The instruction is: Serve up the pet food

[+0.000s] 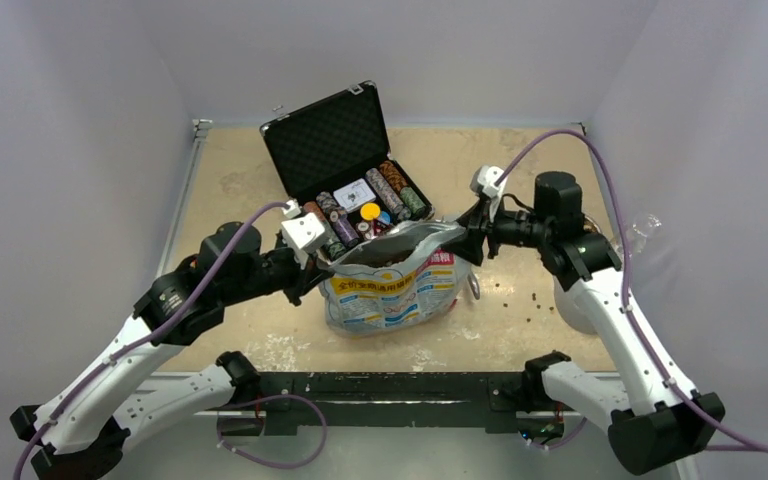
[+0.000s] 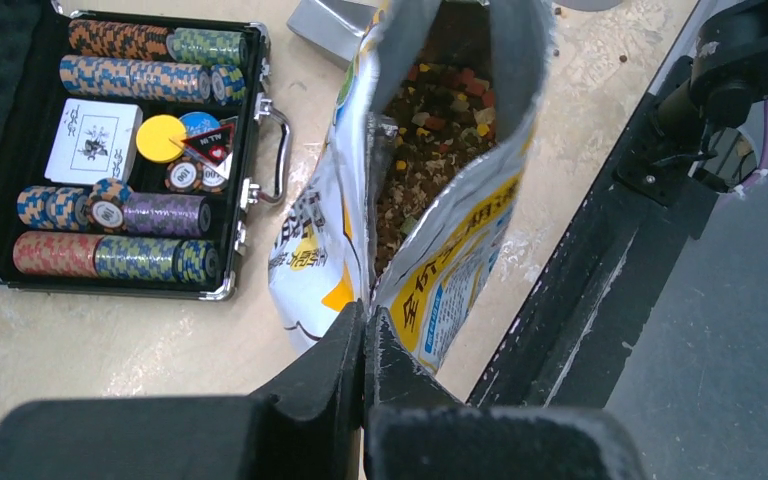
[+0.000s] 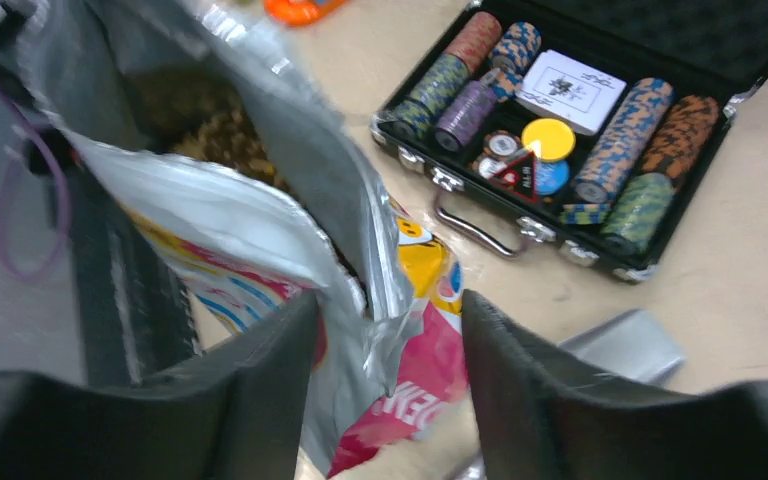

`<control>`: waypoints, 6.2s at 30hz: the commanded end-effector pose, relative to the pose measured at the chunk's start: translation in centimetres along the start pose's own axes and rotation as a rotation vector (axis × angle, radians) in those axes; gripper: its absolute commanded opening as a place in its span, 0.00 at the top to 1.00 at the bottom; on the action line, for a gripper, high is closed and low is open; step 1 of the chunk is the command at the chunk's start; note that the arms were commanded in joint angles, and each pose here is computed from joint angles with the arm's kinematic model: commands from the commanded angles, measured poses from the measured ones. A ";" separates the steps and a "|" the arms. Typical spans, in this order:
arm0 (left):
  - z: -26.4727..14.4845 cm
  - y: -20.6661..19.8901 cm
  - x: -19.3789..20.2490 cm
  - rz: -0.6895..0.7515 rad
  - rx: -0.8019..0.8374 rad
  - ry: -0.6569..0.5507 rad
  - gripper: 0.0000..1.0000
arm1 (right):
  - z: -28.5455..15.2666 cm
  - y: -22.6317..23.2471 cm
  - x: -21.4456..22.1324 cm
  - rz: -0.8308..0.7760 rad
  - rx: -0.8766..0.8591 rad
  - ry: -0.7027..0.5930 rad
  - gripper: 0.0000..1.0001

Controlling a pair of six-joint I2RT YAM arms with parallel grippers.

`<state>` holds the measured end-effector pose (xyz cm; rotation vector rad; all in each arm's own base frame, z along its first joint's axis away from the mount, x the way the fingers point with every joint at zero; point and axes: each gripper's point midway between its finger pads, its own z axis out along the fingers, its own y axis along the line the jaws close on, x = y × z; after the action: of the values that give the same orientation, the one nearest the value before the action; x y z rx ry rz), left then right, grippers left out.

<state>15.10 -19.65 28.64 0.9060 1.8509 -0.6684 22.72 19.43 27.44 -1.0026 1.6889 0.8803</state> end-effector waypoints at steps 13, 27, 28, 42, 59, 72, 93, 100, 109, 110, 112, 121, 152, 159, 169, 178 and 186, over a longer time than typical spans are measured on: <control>-1.0 1.6 -5.9 0.001 -0.092 -0.178 1.00 | 1.0 -0.2 -2.0 -0.504 0.082 0.152 0.63; -2.5 3.2 -5.7 -0.081 -0.208 -0.264 1.00 | -1.7 4.2 -3.0 -0.611 -0.006 0.062 0.28; -2.5 3.0 -6.0 -0.067 -0.192 -0.266 1.00 | -1.0 5.1 -3.6 -0.624 -0.039 0.045 0.18; -2.4 0.7 -7.0 -0.073 -0.066 -0.274 1.00 | 10.1 9.0 -5.5 -0.768 -0.219 0.280 0.05; -3.9 2.1 -7.0 -0.099 -0.159 -0.293 1.00 | 6.5 4.6 -6.4 -0.829 0.091 0.344 1.00; -3.8 1.7 -7.3 -0.135 -0.138 -0.309 1.00 | 13.7 11.7 -6.7 -0.830 -0.116 0.227 0.54; -4.4 3.4 -4.9 -0.261 -0.260 -0.262 1.00 | 9.8 6.3 -3.0 -0.914 -0.037 0.281 0.59; -4.6 3.2 -5.1 -0.349 -0.267 -0.218 1.00 | 11.2 6.6 -2.5 -0.941 -0.097 0.301 0.85; -9.1 1.8 -6.0 -0.801 -0.378 -0.045 0.45 | 10.6 5.7 -6.9 -0.892 0.083 0.161 1.00; -9.6 1.5 -6.3 -0.845 -0.376 -0.037 0.42 | 10.7 5.6 -6.9 -0.888 0.089 0.164 1.00; -10.3 1.1 -6.5 -0.941 -0.388 -0.032 0.37 | 10.8 5.4 -6.8 -0.879 0.109 0.168 1.00; -4.6 -2.1 -6.8 -1.646 -0.303 0.047 0.29 | 9.0 6.2 -6.6 -0.882 0.094 0.144 1.00; 1.3 1.8 0.8 -1.960 -0.521 -0.128 1.00 | 8.0 11.5 -3.1 -0.841 0.036 0.028 0.15; 0.7 1.8 -1.6 -1.927 -0.496 -0.144 1.00 | 10.5 10.1 -5.8 -0.995 0.121 0.112 0.26; 0.5 1.2 -0.6 -1.950 -0.557 -0.062 1.00 | 6.8 7.1 -2.7 -0.917 0.105 0.388 1.00; -1.0 2.2 -0.4 -1.884 -0.629 -0.090 1.00 | 5.7 7.1 -0.4 -0.861 -0.030 0.398 0.71; -0.8 1.8 -0.5 -1.865 -0.605 -0.071 1.00 | 8.3 7.5 -2.2 -0.859 -0.030 0.411 0.44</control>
<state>16.00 -19.65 27.90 -1.5342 2.2521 -0.9729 19.21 30.04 26.72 -1.8276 1.3314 0.1460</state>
